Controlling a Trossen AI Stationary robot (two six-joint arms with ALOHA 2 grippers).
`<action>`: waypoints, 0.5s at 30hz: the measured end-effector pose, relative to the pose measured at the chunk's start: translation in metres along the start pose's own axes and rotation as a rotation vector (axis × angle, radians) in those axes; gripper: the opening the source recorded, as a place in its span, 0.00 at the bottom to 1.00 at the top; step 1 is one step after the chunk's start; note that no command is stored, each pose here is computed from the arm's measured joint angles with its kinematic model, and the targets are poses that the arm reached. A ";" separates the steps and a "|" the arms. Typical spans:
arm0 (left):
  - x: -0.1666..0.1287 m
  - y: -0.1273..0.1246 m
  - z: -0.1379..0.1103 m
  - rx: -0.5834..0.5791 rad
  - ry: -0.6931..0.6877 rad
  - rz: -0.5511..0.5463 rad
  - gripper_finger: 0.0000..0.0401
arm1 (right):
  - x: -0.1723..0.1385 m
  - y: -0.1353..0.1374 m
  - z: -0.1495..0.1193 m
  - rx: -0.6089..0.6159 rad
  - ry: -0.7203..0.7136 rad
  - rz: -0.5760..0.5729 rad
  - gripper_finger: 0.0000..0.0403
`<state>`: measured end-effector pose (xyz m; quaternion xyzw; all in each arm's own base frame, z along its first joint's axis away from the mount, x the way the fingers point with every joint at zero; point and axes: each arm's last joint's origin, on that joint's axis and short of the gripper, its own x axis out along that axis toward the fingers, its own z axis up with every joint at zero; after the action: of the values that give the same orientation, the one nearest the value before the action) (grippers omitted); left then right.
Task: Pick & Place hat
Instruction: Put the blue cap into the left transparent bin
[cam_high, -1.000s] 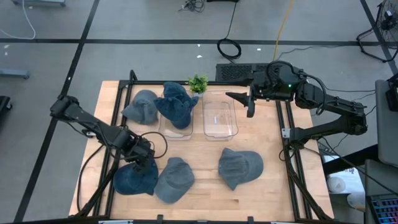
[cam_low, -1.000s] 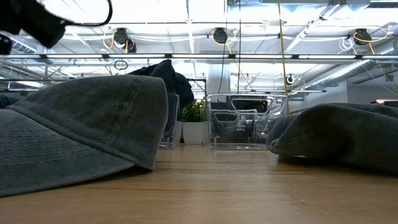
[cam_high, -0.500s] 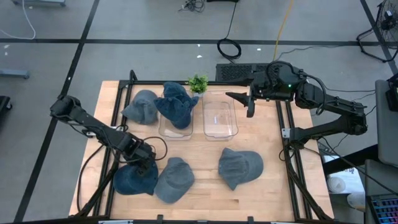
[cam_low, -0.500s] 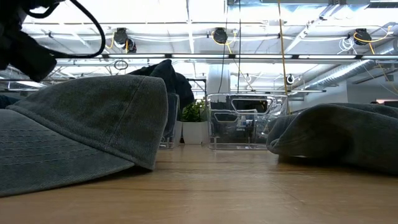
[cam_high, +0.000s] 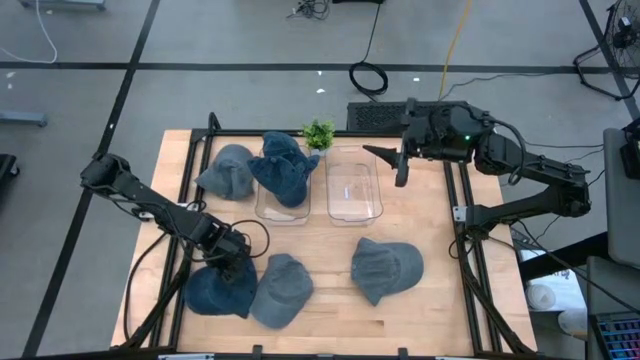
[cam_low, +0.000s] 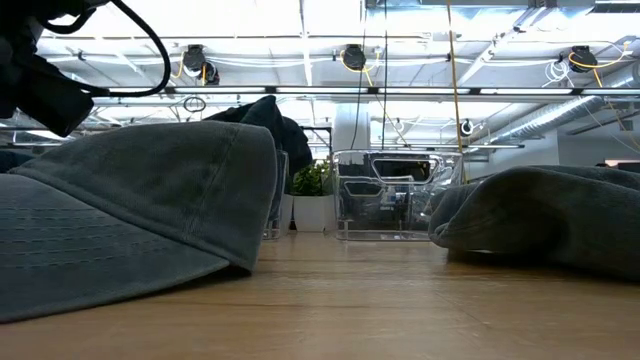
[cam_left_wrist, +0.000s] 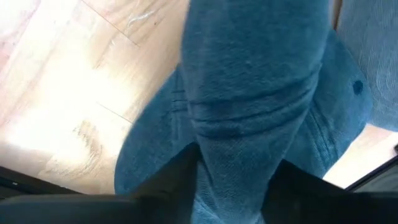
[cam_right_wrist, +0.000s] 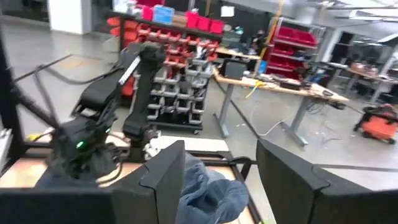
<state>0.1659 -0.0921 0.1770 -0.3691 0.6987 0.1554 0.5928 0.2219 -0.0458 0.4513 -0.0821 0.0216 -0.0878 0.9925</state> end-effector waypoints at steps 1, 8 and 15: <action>0.000 0.000 0.000 -0.006 -0.002 0.001 0.29 | 0.000 0.000 0.000 0.016 -0.004 -0.006 0.46; 0.000 0.001 0.000 0.007 0.003 0.012 0.03 | 0.000 0.000 0.000 0.121 -0.005 -0.002 0.46; -0.004 0.007 -0.002 -0.041 0.035 0.065 0.02 | 0.000 0.000 0.000 0.127 -0.004 -0.003 0.46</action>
<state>0.1599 -0.0874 0.1794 -0.3611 0.7172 0.1822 0.5674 0.2220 -0.0460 0.4517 -0.0192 0.0137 -0.0902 0.9956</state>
